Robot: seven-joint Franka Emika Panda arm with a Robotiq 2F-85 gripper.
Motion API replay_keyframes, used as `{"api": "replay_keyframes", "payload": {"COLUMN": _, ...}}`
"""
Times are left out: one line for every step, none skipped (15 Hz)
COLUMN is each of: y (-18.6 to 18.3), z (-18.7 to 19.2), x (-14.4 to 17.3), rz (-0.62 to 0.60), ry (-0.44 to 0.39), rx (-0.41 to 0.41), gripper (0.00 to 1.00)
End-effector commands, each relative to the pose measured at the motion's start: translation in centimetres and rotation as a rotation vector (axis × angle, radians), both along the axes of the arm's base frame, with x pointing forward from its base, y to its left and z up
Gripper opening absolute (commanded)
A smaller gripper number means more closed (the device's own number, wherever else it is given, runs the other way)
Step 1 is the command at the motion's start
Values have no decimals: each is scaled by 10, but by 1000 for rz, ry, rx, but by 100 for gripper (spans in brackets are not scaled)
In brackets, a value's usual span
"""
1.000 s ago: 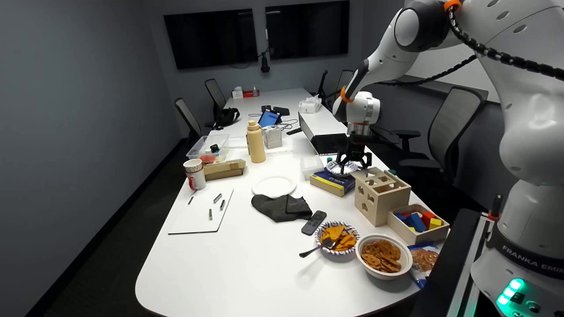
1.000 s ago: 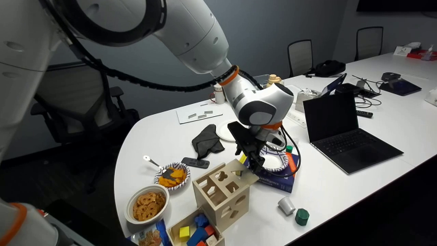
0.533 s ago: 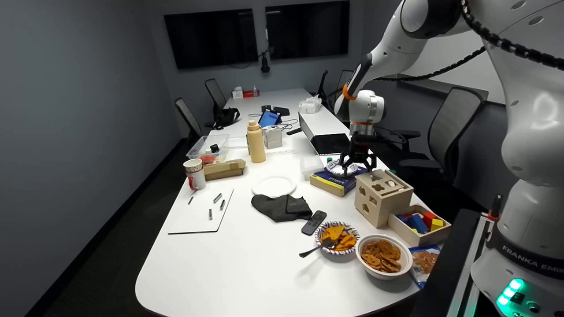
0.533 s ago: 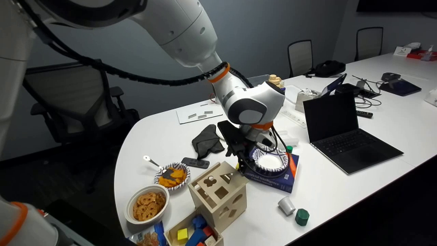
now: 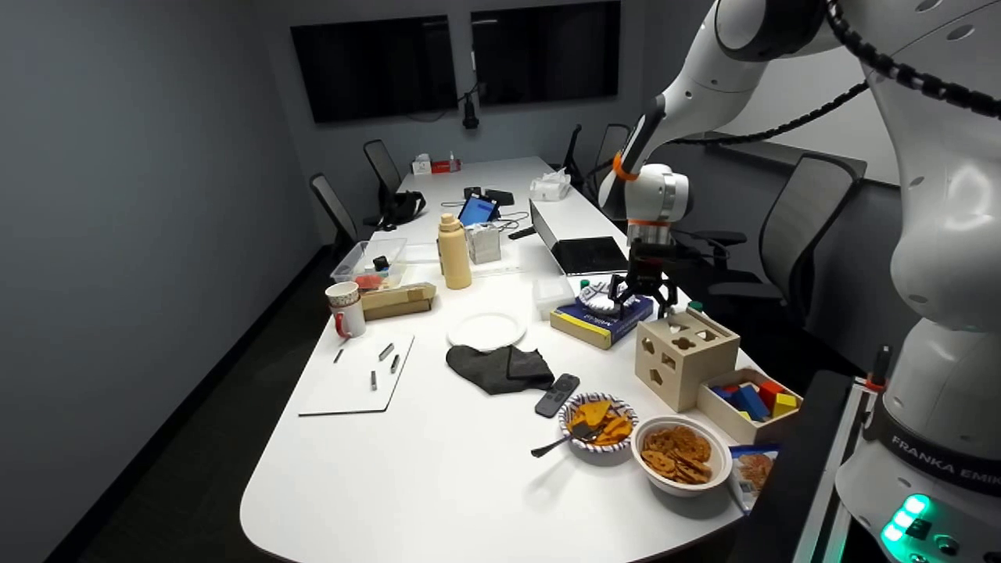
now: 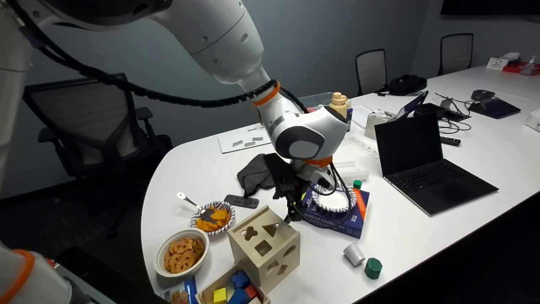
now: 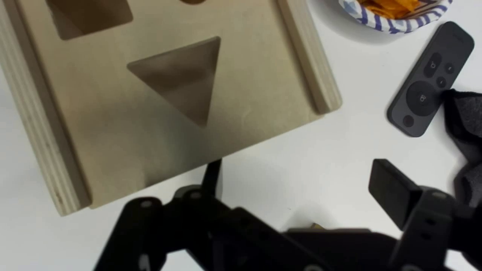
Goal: Close the wooden box
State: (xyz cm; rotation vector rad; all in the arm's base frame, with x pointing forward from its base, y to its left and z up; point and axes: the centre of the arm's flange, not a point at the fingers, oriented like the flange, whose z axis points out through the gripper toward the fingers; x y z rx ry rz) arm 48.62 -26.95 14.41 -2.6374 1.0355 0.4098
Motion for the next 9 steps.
{"api": "replay_keyframes", "payload": {"y": 12, "z": 29, "x": -12, "rz": -24, "ry": -75, "rx": -26, "gripper": 100}}
{"api": "replay_keyframes", "payload": {"y": 15, "z": 41, "x": -15, "rz": -25, "ry": -101, "rx": -41, "gripper": 100}}
{"api": "replay_keyframes", "payload": {"y": 18, "z": 53, "x": -17, "rz": -26, "ry": -123, "rx": -55, "gripper": 100}}
{"api": "replay_keyframes", "payload": {"y": 22, "z": 65, "x": -18, "rz": -31, "ry": -142, "rx": -70, "gripper": 100}}
{"api": "replay_keyframes", "payload": {"y": 25, "z": 77, "x": -20, "rz": -28, "ry": -161, "rx": -73, "gripper": 100}}
{"api": "replay_keyframes", "payload": {"y": 31, "z": 90, "x": -23, "rz": -26, "ry": -171, "rx": -79, "gripper": 100}}
{"api": "replay_keyframes", "payload": {"y": 35, "z": 99, "x": -24, "rz": -20, "ry": -184, "rx": -84, "gripper": 100}}
{"api": "replay_keyframes", "payload": {"y": 40, "z": 109, "x": -25, "rz": -13, "ry": -193, "rx": -91, "gripper": 100}}
{"api": "replay_keyframes", "payload": {"y": 45, "z": 118, "x": -26, "rz": -6, "ry": -200, "rx": -94, "gripper": 100}}
